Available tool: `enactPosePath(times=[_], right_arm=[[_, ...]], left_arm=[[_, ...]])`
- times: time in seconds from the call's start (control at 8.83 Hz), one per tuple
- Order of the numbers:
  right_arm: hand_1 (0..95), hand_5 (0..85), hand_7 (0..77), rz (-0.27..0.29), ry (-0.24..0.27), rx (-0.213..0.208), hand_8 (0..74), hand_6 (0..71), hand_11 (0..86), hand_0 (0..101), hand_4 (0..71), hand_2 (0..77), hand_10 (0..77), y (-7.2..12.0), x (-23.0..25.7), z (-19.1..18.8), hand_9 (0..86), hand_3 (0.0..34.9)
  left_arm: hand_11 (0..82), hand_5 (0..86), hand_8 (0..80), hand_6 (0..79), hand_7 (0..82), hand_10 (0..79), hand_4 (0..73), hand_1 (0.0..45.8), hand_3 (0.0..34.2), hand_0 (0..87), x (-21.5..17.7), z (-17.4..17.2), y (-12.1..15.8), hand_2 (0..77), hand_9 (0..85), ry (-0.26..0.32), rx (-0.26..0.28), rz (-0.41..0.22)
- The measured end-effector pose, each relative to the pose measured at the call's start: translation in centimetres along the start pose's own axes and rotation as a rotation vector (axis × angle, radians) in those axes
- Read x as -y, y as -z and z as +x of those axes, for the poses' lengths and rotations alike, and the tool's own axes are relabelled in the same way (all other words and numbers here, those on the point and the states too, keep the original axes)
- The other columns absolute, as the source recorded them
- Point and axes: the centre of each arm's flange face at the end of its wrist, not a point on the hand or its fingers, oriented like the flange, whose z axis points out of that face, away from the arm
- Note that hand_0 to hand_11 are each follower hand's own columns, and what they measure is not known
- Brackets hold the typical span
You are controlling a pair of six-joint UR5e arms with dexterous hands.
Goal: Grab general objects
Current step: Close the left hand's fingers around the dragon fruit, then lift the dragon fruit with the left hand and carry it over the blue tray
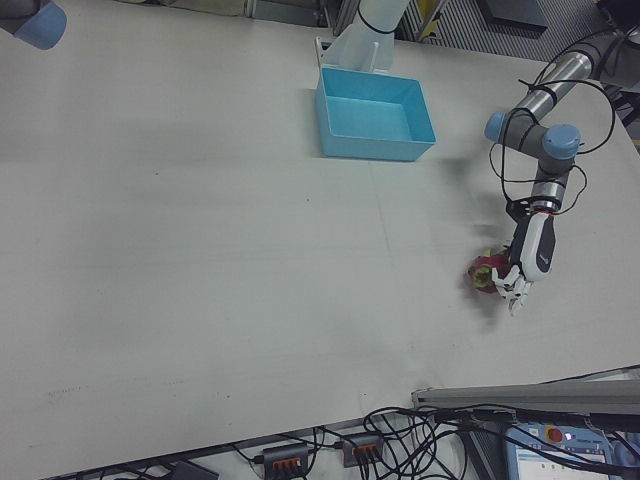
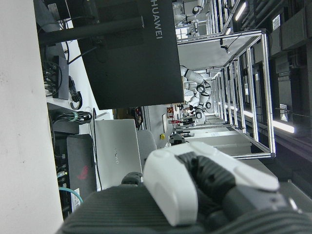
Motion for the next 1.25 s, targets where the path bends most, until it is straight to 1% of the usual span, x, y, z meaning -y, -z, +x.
enactPosePath(times=[0.23, 0.34, 0.45, 0.57, 0.68, 0.79, 0.91, 1.02, 1.13, 1.25], right_arm=[[94.9, 0.0, 0.0, 0.0, 0.0, -0.001, 0.0, 0.0, 0.5, 0, 0.0, 77.4, 0.0, 0.0, 0.0, 0.01, 0.5, 0.0], [94.9, 0.0, 0.0, 0.0, 0.0, -0.001, 0.0, 0.0, 0.5, 0, 0.0, 77.4, 0.0, 0.0, 0.0, 0.01, 0.5, 0.0], [94.9, 0.0, 0.0, 0.0, 0.0, -0.001, 0.0, 0.0, 0.5, 0, 0.0, 77.4, 0.0, 0.0, 0.0, 0.01, 0.5, 0.0], [94.9, 0.0, 0.0, 0.0, 0.0, 0.0, 0.0, 0.0, 0.5, 0, 0.0, 77.4, 0.0, 0.0, 0.0, 0.0, 0.5, 0.0], [94.9, 0.0, 0.0, 0.0, 0.0, 0.0, 0.0, 0.0, 0.5, 0, 0.0, 77.4, 0.0, 0.0, 0.0, 0.0, 0.5, 0.0], [94.9, 0.0, 0.0, 0.0, 0.0, -0.001, 0.0, 0.0, 0.5, 0, 0.0, 77.4, 0.0, 0.0, 0.0, 0.01, 0.5, 0.0], [94.9, 0.0, 0.0, 0.0, 0.0, -0.001, 0.0, 0.0, 0.5, 0, 0.0, 77.4, 0.0, 0.0, 0.0, 0.01, 0.5, 0.0], [94.9, 0.0, 0.0, 0.0, 0.0, -0.001, 0.0, 0.0, 0.0, 0, 0.0, 77.4, 0.0, 0.0, 0.0, 0.01, 0.5, 0.0], [94.9, 0.0, 0.0, 0.0, 0.0, 0.0, 0.0, 0.0, 0.5, 0, 0.0, 77.4, 0.0, 0.0, -0.03, 0.01, 0.5, 0.0], [94.9, 0.0, 0.0, 0.0, 0.0, 0.0, 0.0, 0.0, 0.5, 0, 0.0, 77.4, 0.0, 0.0, -0.02, 0.01, 0.5, 0.0]], left_arm=[[0.5, 76.4, 1.6, 9.3, 69.3, 23.5, 9.3, 0.0, 0.0, 80.5, -0.42, -0.15, -0.6, 0.0, 14.7, 0.0, 0.003, -0.002], [0.5, 78.0, 1.6, 11.4, 70.4, 23.5, 8.7, 0.0, 0.0, 80.5, -0.6, -0.2, -0.93, 0.0, 15.8, -0.001, 0.006, -0.003], [0.5, 78.5, 1.6, 11.4, 70.4, 23.5, 8.7, 0.0, 0.0, 80.5, -0.69, -0.23, -1.1, 0.0, 15.8, -0.002, 0.008, -0.003], [13.6, 77.4, 1.6, 20.7, 69.8, 23.5, 8.7, 0.0, 0.0, 80.5, -0.72, -0.26, -1.16, 0.0, 18.0, -0.002, 0.01, -0.003], [30.0, 66.0, 1.6, 27.8, 67.1, 23.5, 5.5, 0.0, 0.1, 80.5, -0.72, -0.28, -1.18, 0.0, 18.0, -0.003, 0.013, -0.002], [30.0, 66.0, 1.6, 27.8, 67.1, 23.5, 5.5, 0.0, 0.1, 84.2, -0.74, -0.27, -1.19, 0.0, 18.0, -0.004, 0.014, -0.001], [44.7, 12.5, 1.6, 32.7, 67.6, 22.9, 13.1, 0.0, 0.1, 84.2, -0.71, -0.26, -1.19, 0.0, 18.0, -0.004, 0.016, 0.0], [59.5, 7.6, 1.6, 34.9, 68.2, 22.9, 22.4, 0.0, 0.2, 85.7, -0.67, -0.24, -1.19, 0.0, 19.6, -0.004, 0.018, 0.001], [70.9, 27.8, 24.5, 38.7, 68.7, 21.8, 40.4, 0.0, 0.2, 82.8, -0.65, -0.22, -1.18, 0.0, 39.8, -0.004, 0.019, 0.002], [75.8, 30.0, 37.1, 42.0, 69.3, 22.4, 43.1, 0.0, 0.2, 83.2, -0.64, -0.21, -1.17, 0.0, 50.2, -0.003, 0.019, 0.002]])
